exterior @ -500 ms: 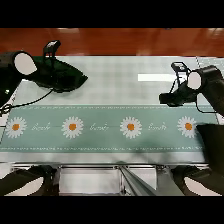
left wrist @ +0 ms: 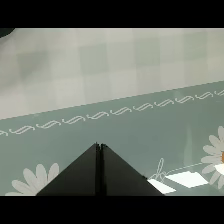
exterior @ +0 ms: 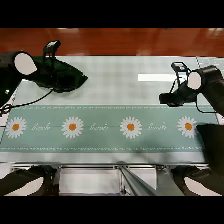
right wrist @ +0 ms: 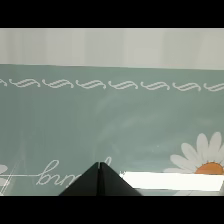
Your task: Fold the shirts.
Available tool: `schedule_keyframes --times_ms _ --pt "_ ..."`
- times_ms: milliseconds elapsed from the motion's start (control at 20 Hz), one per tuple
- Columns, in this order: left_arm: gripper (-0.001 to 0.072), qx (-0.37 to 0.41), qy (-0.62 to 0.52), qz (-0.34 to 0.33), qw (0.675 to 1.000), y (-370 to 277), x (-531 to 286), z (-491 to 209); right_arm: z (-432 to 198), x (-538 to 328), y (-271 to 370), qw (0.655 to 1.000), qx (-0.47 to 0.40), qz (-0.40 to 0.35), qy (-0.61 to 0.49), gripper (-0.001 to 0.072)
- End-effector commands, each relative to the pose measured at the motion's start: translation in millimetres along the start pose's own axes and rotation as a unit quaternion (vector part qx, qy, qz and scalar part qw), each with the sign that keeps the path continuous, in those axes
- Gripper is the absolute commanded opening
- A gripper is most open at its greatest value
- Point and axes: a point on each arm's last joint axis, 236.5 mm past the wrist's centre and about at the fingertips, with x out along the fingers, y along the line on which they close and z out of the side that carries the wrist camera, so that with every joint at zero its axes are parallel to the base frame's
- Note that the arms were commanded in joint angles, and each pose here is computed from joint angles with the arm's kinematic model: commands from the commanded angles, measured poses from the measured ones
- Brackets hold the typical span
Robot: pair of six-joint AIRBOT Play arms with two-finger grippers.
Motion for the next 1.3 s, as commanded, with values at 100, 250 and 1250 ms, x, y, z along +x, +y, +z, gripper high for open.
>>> schedule_keyframes --times_ms 100,250,1250 --pt "0.0020 0.000 0.000 0.000 1.000 0 0 0 2 0 1 1.000 0.000 0.001 -0.004 0.0019" --pt "0.0020 0.000 -0.001 0.000 1.000 0 0 0 17 0 2 0.999 -0.002 0.004 -0.036 0.0019" --pt "0.0505 -0.127 -0.125 0.155 0.972 232 69 114 79 -13 11 0.985 -0.016 0.021 -0.170 0.0410"
